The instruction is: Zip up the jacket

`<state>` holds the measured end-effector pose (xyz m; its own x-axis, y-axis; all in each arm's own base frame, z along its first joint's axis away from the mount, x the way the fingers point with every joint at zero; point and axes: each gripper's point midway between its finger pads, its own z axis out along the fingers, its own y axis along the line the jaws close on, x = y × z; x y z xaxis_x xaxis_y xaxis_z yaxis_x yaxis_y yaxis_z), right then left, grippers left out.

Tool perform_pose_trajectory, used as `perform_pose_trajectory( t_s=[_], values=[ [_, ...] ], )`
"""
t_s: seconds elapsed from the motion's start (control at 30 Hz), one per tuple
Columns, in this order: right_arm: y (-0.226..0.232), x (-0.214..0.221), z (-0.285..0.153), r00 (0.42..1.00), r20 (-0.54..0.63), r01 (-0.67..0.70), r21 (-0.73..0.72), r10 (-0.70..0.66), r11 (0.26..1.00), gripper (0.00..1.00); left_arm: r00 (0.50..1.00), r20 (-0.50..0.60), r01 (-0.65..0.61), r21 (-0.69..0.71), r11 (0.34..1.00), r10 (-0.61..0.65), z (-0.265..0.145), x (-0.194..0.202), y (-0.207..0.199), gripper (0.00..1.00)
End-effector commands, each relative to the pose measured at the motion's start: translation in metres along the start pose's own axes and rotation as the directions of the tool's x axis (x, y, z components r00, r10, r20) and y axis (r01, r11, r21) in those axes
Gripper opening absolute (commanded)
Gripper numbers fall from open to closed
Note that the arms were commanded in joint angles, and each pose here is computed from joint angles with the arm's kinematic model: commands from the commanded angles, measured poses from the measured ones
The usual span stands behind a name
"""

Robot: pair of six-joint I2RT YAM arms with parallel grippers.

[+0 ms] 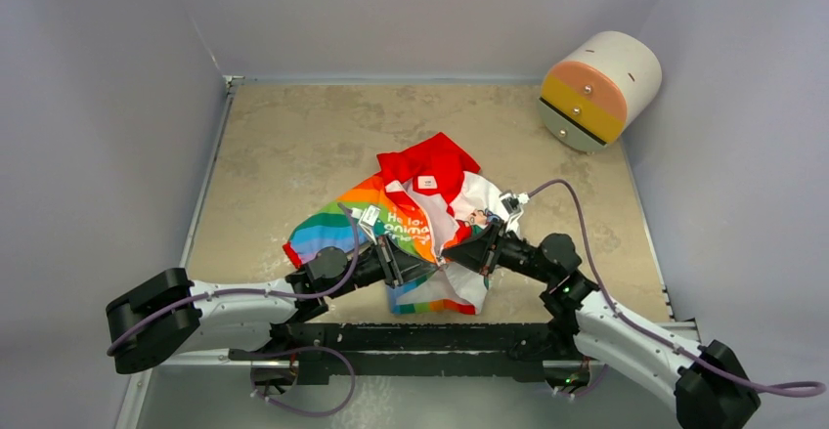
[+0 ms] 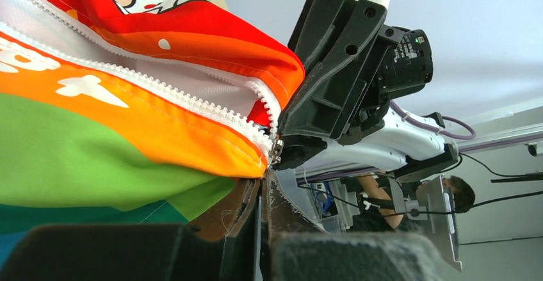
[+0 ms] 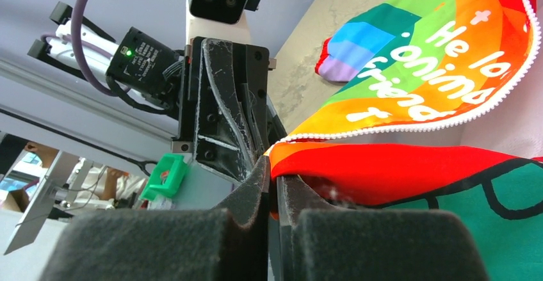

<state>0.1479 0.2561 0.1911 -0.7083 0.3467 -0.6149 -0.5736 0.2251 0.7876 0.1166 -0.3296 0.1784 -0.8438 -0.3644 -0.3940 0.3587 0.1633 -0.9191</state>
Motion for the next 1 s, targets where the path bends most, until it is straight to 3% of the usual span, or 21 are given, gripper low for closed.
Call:
perform_pose_trajectory(
  t_s=[0.0, 0.23, 0.47, 0.97],
  values=[
    [0.01, -0.026, 0.0, 0.992, 0.123, 0.018, -0.011, -0.016, 1.0, 0.08, 0.999, -0.038, -0.015, 0.059, 0.998, 0.017, 0.0, 0.007, -0.014, 0.0],
    [0.002, -0.022, -0.007, 0.992, 0.124, -0.003, 0.03, -0.001, 1.0, 0.31, 1.0, -0.001, 0.023, 0.08, 0.997, -0.023, 0.003, 0.001, -0.018, 0.0],
    [-0.006, -0.006, -0.017, 0.996, 0.084, -0.034, 0.069, 0.029, 0.997, 0.47, 0.998, 0.017, 0.052, 0.094, 0.994, -0.054, 0.005, -0.003, -0.02, 0.0],
    [0.005, 0.026, -0.038, 0.996, -0.052, -0.064, 0.037, 0.066, 0.997, 0.56, 0.998, 0.024, 0.062, 0.108, 0.992, -0.065, 0.007, -0.004, -0.022, 0.0]
  ],
)
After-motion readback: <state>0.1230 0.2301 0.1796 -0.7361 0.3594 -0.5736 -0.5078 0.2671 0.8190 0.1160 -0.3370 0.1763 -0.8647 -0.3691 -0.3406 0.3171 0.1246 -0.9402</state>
